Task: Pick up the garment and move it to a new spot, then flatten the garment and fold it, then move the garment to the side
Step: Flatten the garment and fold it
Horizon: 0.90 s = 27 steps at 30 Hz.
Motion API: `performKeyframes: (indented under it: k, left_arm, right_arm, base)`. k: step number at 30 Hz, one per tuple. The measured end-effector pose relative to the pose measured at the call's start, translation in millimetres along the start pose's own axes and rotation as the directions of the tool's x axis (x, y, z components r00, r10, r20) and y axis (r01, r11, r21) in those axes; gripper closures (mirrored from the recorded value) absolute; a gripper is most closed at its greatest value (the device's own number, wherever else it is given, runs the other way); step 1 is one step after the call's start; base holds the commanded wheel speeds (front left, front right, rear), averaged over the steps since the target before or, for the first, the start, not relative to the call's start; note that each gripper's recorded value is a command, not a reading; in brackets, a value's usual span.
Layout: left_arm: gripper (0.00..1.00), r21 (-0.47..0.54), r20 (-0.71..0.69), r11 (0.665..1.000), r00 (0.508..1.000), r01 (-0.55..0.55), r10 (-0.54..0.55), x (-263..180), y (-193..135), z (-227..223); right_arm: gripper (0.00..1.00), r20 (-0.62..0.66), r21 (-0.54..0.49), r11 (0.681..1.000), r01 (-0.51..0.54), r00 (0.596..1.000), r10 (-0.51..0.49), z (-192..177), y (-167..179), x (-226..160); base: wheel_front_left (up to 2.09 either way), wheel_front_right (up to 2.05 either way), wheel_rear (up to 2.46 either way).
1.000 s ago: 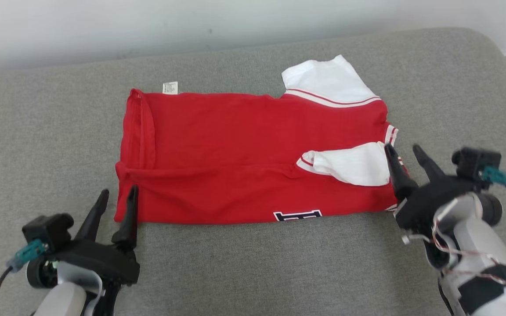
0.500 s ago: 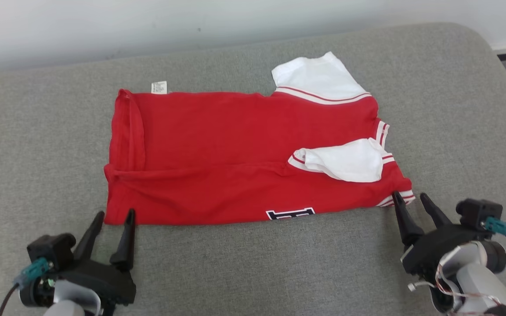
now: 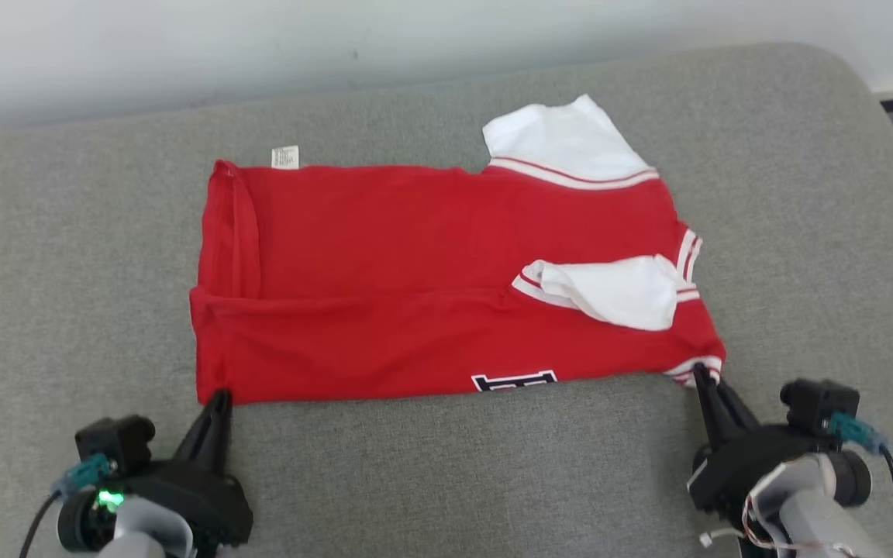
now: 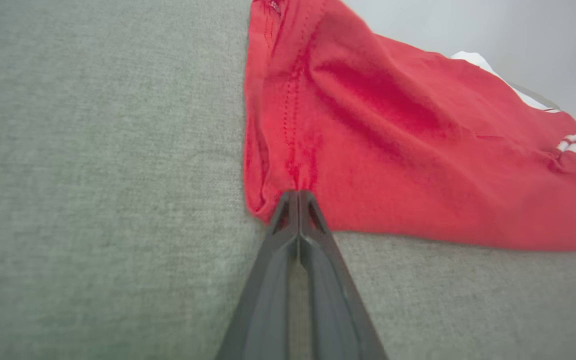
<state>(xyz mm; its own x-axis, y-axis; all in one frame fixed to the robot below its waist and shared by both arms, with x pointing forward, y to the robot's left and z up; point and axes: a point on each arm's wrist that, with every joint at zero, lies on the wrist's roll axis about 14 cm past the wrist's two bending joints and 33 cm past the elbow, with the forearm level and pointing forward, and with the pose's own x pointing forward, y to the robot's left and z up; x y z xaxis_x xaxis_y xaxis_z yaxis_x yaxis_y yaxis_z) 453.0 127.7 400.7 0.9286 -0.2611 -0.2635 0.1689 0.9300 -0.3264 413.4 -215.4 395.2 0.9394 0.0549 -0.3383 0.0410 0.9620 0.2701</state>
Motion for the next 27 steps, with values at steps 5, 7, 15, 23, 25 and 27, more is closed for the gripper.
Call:
performKeyframes:
  k: [5,7,15,23,25,27]
  left_arm:
    - [1.0,-0.028,0.012,0.999,1.0,-0.018,0.018,-18.2,1.7,-1.2]
    - [1.0,-0.044,0.034,0.999,0.999,-0.023,0.025,-27.5,1.6,2.2]
    - [1.0,-0.096,0.066,0.991,0.993,-0.092,0.098,-82.2,10.8,-9.1]
    - [0.76,-0.121,0.055,0.985,0.99,-0.12,0.127,-117.2,6.3,-26.3]
    - [0.0,-0.121,0.081,0.985,0.988,-0.121,0.131,-119.1,4.7,-19.6]
    - [0.0,-0.115,0.122,0.987,0.984,-0.115,0.129,-119.6,3.2,-7.1]
  right_arm:
    - [1.0,0.043,-0.007,1.0,-0.017,0.999,0.017,5.9,0.5,-16.7]
    - [1.0,0.05,-0.011,1.0,-0.027,0.998,0.028,5.4,0.7,-25.4]
    - [1.0,-0.005,-0.021,0.998,-0.061,0.998,0.06,-21.4,-1.7,-65.5]
    - [0.0,-0.053,-0.024,0.998,-0.059,0.997,0.058,-34.8,-5.1,-90.1]
    - [0.0,-0.028,-0.032,0.998,-0.061,0.998,0.06,-28.2,-3.2,-92.0]
    - [0.0,0.019,-0.053,0.996,-0.071,0.997,0.072,-15.1,1.6,-92.0]
  base:
    - [0.0,0.0,0.0]
    - [0.0,0.0,0.0]
    - [0.0,0.0,0.0]
    - [0.0,0.0,0.0]
    - [0.0,0.0,0.0]
    - [0.0,0.0,0.0]
